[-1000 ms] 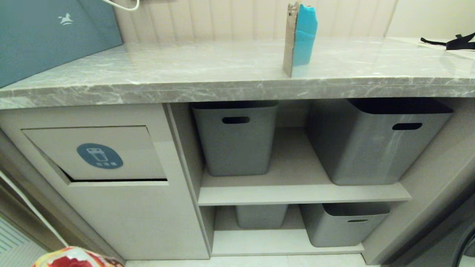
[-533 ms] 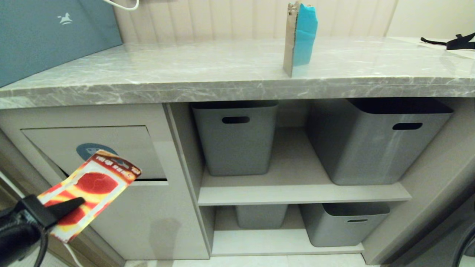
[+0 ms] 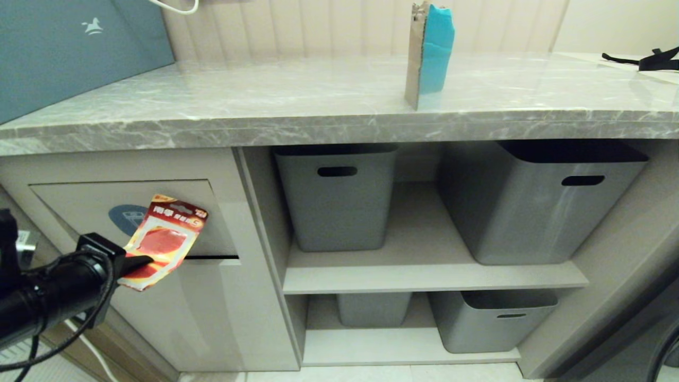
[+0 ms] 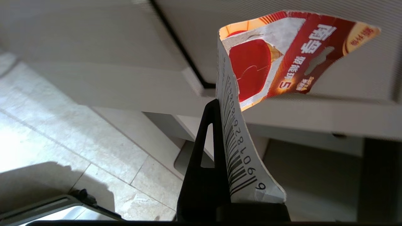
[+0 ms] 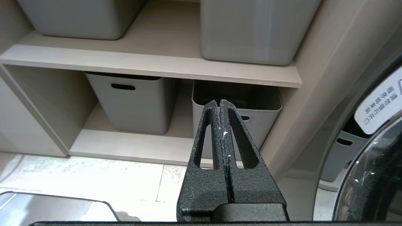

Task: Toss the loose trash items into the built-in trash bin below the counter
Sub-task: Put the garbage in the trash can

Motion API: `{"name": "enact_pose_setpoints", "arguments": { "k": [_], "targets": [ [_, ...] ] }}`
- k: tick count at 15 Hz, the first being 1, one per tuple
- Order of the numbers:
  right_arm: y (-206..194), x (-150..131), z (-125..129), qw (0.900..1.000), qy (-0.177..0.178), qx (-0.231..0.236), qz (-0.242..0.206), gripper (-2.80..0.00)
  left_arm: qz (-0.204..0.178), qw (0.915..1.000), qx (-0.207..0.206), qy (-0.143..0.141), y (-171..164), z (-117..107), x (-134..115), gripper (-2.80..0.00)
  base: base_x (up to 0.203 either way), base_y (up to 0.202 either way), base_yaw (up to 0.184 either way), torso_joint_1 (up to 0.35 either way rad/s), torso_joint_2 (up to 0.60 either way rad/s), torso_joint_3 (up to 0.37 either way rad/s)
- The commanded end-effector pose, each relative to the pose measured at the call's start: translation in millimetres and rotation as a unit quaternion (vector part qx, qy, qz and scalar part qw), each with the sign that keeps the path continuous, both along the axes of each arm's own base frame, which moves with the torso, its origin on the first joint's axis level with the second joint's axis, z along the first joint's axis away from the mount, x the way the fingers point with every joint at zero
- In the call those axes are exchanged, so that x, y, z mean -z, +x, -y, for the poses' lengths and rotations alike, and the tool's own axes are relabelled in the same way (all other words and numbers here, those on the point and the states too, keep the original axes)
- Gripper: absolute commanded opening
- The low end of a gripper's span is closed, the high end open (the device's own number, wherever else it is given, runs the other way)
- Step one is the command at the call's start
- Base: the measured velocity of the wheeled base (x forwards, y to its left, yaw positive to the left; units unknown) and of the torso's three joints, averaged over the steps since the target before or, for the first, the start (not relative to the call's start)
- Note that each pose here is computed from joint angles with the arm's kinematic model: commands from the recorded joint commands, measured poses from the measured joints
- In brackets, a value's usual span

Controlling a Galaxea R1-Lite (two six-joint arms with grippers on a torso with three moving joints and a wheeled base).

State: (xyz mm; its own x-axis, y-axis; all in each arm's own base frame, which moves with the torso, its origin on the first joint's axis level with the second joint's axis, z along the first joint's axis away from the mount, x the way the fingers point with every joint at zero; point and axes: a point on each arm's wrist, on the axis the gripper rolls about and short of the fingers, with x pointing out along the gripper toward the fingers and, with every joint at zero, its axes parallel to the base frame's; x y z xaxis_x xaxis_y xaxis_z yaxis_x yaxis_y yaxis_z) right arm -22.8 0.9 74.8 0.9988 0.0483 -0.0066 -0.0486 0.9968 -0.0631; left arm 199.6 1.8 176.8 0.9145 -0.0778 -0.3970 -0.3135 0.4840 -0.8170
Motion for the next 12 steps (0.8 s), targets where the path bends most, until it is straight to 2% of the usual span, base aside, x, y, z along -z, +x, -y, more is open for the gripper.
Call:
{"name": "enact_pose_setpoints", "arguments": {
  "k": [1,4,8,10,12],
  "targets": [
    [0,0,0,1.0,0.0,0.0,0.001,-2.8,-0.044,0.9985,-0.024,-0.021,19,-8,18,-2.8,0.0,0.0,0.0,0.0,0.0,0.0],
    [0,0,0,1.0,-0.001,0.0,0.001,-2.8,-0.063,0.9929,-0.059,-0.082,47,-23,24,-2.8,0.0,0.0,0.0,0.0,0.0,0.0],
    [0,0,0,1.0,0.0,0.0,0.0,-2.8,-0.064,0.9881,-0.061,-0.125,72,-45,43,-2.8,0.0,0.0,0.0,0.0,0.0,0.0],
    [0,0,0,1.0,-0.001,0.0,0.0,-2.8,-0.079,0.9835,-0.073,-0.146,86,-55,59,-2.8,0.0,0.0,0.0,0.0,0.0,0.0],
    [0,0,0,1.0,-0.001,0.0,0.001,-2.8,-0.068,0.9809,-0.082,-0.162,106,-63,59,-2.8,0.0,0.0,0.0,0.0,0.0,0.0]
  ]
}}
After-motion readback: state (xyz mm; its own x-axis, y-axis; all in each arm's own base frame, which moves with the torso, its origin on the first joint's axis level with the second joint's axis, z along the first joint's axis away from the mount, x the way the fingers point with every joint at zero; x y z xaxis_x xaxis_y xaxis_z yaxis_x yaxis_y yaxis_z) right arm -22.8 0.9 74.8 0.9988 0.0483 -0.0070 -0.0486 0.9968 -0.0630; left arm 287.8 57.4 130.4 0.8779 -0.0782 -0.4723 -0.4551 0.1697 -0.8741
